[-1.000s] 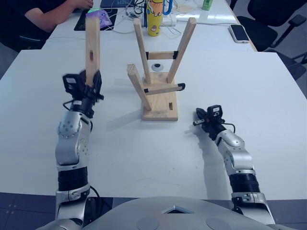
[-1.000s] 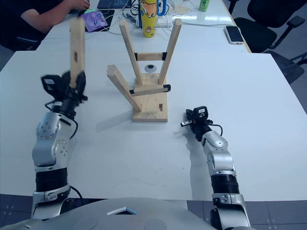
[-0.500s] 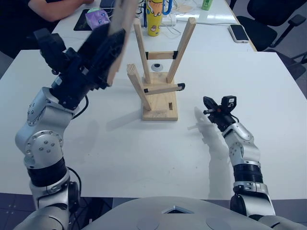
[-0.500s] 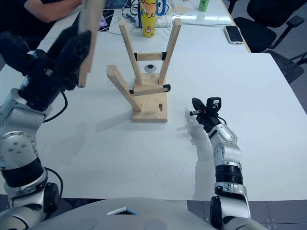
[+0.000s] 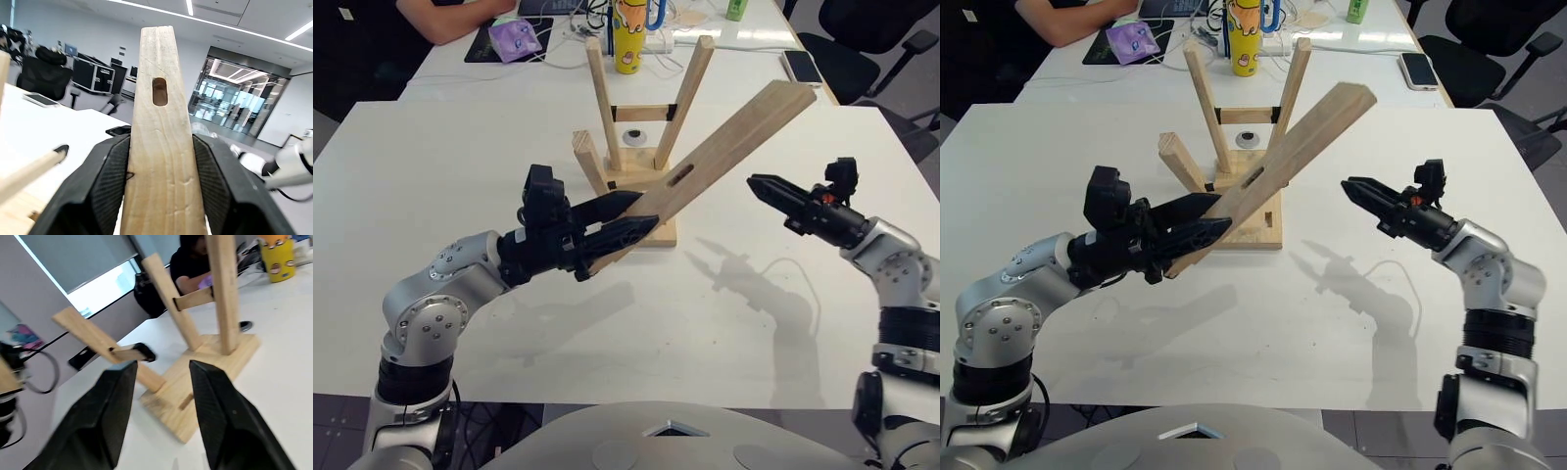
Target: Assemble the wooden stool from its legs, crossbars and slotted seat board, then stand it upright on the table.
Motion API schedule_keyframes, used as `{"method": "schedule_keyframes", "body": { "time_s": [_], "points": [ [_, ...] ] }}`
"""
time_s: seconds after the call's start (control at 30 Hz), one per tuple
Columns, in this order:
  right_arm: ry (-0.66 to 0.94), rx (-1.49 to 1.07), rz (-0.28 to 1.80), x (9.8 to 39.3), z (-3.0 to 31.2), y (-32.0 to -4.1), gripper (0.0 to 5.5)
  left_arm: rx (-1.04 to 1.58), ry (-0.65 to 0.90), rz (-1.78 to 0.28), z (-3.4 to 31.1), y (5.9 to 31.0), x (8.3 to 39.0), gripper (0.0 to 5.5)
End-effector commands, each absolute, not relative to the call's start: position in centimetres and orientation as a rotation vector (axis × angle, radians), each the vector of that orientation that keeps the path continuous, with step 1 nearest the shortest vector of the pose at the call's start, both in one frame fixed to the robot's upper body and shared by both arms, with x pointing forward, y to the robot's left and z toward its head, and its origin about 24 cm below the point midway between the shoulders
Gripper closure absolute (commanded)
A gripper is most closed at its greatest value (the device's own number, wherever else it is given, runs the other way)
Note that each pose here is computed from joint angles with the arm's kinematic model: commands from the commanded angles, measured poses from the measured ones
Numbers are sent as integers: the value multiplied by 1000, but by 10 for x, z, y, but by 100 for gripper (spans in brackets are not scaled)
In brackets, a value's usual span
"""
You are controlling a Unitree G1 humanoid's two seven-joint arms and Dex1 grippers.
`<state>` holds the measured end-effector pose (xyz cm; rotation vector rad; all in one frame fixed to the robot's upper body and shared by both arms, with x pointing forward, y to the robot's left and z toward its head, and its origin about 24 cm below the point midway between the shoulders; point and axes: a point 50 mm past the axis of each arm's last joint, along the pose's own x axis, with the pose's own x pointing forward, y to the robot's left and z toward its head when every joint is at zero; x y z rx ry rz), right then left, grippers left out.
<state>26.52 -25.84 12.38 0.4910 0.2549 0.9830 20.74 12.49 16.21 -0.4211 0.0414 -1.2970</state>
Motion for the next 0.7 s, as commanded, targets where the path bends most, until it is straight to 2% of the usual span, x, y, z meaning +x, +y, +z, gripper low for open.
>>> {"method": "schedule_keyframes", "body": {
  "time_s": [0.03, 0.27, 0.47, 0.7],
  "points": [
    [424, 505, 1187, 245, 124, -241, 287, -459, 106, -1338, 149, 126, 210, 349],
    [360, 648, 1268, 241, 136, -225, 182, -496, 162, -1373, 137, 129, 219, 349],
    [322, 764, 1331, 241, 151, -221, 179, -497, 201, -1367, 125, 134, 221, 349],
    [307, 810, 1352, 243, 154, -210, 179, -514, 237, -1405, 118, 131, 222, 349]
  ]
}}
